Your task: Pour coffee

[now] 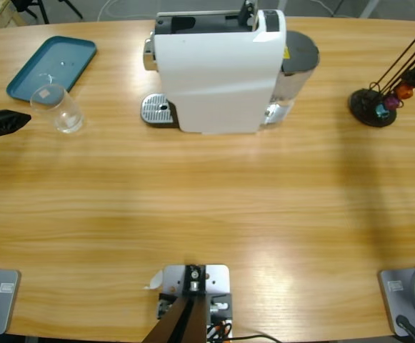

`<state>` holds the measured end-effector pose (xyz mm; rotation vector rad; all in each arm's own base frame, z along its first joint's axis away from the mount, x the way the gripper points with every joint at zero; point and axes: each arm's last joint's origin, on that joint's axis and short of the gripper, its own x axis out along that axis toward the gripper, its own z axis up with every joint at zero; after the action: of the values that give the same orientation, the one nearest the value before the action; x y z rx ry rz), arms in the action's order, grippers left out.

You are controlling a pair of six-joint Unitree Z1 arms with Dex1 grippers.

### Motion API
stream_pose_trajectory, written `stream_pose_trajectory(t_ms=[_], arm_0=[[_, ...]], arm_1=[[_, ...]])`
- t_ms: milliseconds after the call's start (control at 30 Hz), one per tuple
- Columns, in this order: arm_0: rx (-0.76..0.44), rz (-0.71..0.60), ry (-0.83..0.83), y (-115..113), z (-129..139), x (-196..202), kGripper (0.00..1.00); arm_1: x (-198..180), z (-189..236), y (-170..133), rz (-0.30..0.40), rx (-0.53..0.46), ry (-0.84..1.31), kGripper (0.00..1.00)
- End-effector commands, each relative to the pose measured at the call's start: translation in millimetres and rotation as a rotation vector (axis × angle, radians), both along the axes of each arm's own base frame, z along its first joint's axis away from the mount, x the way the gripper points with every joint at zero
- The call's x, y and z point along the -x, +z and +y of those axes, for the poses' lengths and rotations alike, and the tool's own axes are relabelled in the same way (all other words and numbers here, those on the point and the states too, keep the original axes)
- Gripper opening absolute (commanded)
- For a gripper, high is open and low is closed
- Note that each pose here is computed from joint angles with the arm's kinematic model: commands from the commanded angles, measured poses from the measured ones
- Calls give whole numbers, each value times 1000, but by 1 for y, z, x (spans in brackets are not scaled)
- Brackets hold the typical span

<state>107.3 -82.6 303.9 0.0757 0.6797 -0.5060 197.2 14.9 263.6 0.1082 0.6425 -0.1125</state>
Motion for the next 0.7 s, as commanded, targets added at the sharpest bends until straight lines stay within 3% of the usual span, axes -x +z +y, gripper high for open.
stream_pose_trajectory(t_ms=[33, 133, 267, 333, 633, 700], arm_0=[[-39, 38, -14, -15, -1, -2, 895], [-40, 39, -14, -15, -1, -2, 895], [-40, 38, -15, -15, -2, -3, 895], [-41, 38, -15, -15, -2, -3, 895], [-42, 40, -15, -15, -2, -3, 895], [-43, 39, -16, -15, -2, -3, 895]], arm_1=[[-2, -4, -15, 49, 4, -44, 674], [-3, -4, -15, 50, 3, -49, 600], [-6, -5, -19, 61, 1, -52, 588], [-8, -5, -20, 64, 0, -50, 475], [-9, -4, -23, 63, -2, -47, 458], [-8, -4, -23, 62, -3, -47, 237]])
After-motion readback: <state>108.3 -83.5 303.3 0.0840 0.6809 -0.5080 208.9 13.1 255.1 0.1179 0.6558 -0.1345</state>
